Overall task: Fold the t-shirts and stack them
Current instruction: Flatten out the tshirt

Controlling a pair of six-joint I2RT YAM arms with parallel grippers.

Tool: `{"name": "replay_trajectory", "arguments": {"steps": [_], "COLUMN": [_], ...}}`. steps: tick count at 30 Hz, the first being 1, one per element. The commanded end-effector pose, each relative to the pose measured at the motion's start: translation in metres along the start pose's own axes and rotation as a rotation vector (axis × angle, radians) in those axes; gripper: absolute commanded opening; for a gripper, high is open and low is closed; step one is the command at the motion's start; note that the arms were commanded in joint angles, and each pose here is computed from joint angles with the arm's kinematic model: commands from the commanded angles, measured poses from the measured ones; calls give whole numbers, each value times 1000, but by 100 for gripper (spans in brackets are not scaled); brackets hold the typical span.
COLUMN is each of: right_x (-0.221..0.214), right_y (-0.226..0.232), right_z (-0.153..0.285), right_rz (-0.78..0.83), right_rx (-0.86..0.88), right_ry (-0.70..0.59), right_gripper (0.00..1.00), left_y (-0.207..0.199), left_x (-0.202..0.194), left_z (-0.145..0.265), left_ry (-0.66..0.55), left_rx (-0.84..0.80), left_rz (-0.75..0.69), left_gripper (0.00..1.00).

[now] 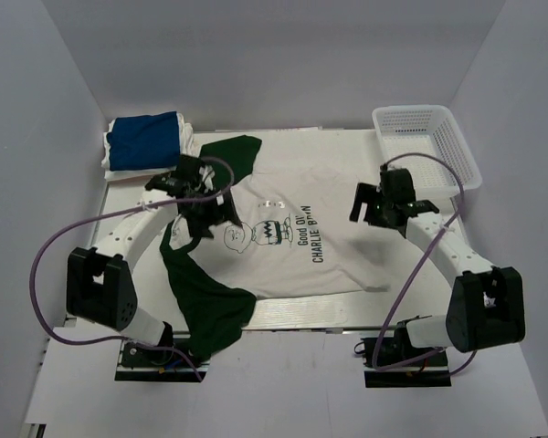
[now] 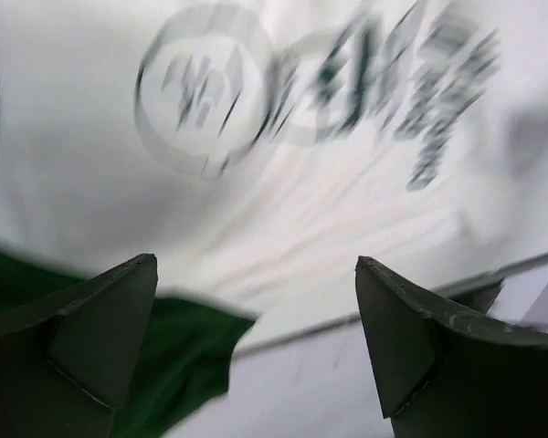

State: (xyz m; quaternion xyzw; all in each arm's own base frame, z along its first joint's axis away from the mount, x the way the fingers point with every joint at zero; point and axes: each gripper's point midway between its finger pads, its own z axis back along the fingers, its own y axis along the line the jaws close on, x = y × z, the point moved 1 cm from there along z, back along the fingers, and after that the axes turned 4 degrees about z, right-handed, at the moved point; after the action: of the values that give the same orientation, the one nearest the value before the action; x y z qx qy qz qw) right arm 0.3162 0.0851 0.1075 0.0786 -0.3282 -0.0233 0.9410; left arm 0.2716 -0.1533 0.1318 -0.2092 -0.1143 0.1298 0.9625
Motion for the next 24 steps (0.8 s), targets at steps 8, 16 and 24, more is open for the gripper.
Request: {"name": "replay_trajectory", "arguments": {"steps": [8,16,24], "right_x": [105,118,109], "right_y": [21,44,20], "right_z": [-71,-141,-206], "right_rz": [173,186,74], "right_rx": [-72,-21,-186], "right_ry": [-122,-9,126], "right_gripper": [90,90,90], "left_y": [-21,-6,3], "left_x": [156,202,215], "left_z": [-47,-108,-139], "left_ry": [-275,-240,-220], "left_rx": [200,318,263], "left_rz": [-67,-115,-133], "left_gripper": [99,99,99]}}
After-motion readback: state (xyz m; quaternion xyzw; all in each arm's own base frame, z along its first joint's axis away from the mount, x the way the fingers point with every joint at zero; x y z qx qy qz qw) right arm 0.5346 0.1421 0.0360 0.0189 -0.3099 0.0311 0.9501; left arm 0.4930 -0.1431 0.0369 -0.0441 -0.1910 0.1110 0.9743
